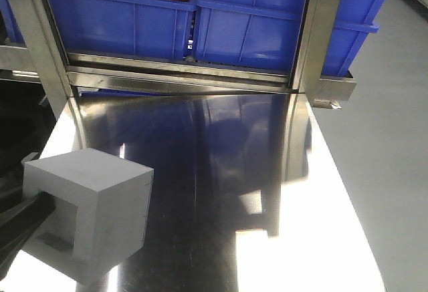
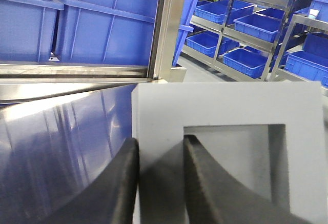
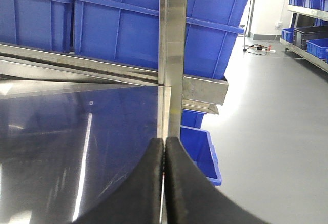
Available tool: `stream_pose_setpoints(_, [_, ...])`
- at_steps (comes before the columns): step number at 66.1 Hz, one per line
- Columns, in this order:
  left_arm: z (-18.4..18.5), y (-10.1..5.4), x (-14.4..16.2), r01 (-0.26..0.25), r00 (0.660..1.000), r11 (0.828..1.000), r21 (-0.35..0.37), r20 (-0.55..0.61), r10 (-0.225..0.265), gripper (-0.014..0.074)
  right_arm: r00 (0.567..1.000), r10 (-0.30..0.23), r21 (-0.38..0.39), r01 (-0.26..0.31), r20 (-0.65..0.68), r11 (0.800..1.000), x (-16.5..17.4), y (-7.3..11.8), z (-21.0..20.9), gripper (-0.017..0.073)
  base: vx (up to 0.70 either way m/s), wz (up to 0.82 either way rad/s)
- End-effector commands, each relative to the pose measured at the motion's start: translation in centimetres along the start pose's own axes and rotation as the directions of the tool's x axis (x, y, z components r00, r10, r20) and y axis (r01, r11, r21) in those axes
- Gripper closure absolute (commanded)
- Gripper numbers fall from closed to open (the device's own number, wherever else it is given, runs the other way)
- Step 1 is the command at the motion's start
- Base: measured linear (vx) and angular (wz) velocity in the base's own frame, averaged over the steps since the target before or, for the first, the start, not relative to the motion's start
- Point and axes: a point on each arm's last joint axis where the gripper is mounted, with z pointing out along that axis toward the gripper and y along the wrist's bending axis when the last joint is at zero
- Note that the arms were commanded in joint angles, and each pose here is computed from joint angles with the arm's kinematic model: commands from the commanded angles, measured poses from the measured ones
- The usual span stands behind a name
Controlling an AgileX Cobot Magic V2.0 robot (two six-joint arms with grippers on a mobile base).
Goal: Sort gray base to blue bin
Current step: 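Raise the held gray block toward the left gripper's side, then drive the base away from the table holding the block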
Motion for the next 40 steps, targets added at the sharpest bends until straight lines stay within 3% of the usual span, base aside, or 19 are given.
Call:
stream_pose_setpoints(1, [-0.19, -0.54, -1.82, 0.008, 0.992, 0.999, 0.042, 0.125, -0.013, 0.0599, 0.997, -0.016, 0.002, 0.016, 0.075, 1.0, -0.3, 0.01, -0.04, 0.0568, 0.0, 0.0])
stream_pose_setpoints(40, [-0.19, -0.54, -1.82, 0.008, 0.992, 0.999, 0.042, 0.125, -0.013, 0.0599, 0.997, -0.016, 0.002, 0.016, 0.075, 1.0, -0.3, 0.01, -0.04, 0.0568, 0.0, -0.02])
